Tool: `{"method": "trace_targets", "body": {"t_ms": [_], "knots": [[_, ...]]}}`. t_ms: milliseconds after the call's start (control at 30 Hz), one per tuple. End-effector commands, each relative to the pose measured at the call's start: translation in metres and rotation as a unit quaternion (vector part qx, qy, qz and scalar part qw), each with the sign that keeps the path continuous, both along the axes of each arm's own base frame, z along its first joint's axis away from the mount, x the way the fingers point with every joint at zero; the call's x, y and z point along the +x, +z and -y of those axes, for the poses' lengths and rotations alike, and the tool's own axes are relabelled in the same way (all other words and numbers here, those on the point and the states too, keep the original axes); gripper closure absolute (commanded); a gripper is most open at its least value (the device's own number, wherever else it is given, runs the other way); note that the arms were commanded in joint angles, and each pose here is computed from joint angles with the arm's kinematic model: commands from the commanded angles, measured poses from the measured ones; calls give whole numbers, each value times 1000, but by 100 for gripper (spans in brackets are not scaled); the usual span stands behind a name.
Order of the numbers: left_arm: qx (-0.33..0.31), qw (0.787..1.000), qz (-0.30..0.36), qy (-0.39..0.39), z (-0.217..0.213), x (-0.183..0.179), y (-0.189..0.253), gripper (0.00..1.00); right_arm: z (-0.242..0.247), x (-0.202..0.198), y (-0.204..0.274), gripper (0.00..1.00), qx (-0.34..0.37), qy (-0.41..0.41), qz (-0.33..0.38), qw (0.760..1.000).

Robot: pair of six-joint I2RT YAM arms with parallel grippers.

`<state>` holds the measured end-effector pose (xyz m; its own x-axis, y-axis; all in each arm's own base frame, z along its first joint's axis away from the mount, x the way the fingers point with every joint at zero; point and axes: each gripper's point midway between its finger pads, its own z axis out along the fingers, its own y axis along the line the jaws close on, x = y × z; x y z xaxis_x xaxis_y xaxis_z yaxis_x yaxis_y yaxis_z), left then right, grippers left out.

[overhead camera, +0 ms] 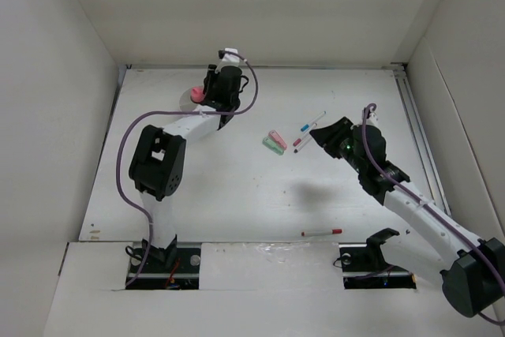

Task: Sort the stationery into containers
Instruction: Place the stationery in the storage box.

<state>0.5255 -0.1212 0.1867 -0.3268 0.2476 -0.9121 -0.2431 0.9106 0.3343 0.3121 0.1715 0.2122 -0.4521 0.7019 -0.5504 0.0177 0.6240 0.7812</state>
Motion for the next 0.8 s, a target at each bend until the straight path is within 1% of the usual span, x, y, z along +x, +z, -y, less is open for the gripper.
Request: {"method": "trace_targets", "body": {"t_ms": [0,133,233,267,367,567,633,700,733,767], "knots": [[27,999,27,-1,5,13,20,100,-4,6,22,58,5,4,32,999],[41,999,19,-4,7,17,8,100,-3,8,19,58,2,-2,28,1000],[44,999,23,-5,8,19,7,100,-3,8,19,58,2,-2,28,1000],[53,998,11,-11,8,19,-3,100,-3,8,19,58,2,-2,28,1000],[56,998,11,-12,9,22,-10,100,-1,9,19,58,1,-6,29,1000],[67,998,5,-9,7,21,-16,98,-1,9,19,58,1,-7,29,1000],[70,998,0,-10,6,19,-20,93,-1,9,19,58,1,-7,29,1000],[71,997,0,-4,4,18,-22,86,-1,8,22,58,3,-7,33,999],[71,997,0,-4,4,17,-24,77,-1,8,22,58,3,-7,33,999],[71,997,0,-4,4,17,-24,72,-1,8,22,58,3,-7,33,999]]}}
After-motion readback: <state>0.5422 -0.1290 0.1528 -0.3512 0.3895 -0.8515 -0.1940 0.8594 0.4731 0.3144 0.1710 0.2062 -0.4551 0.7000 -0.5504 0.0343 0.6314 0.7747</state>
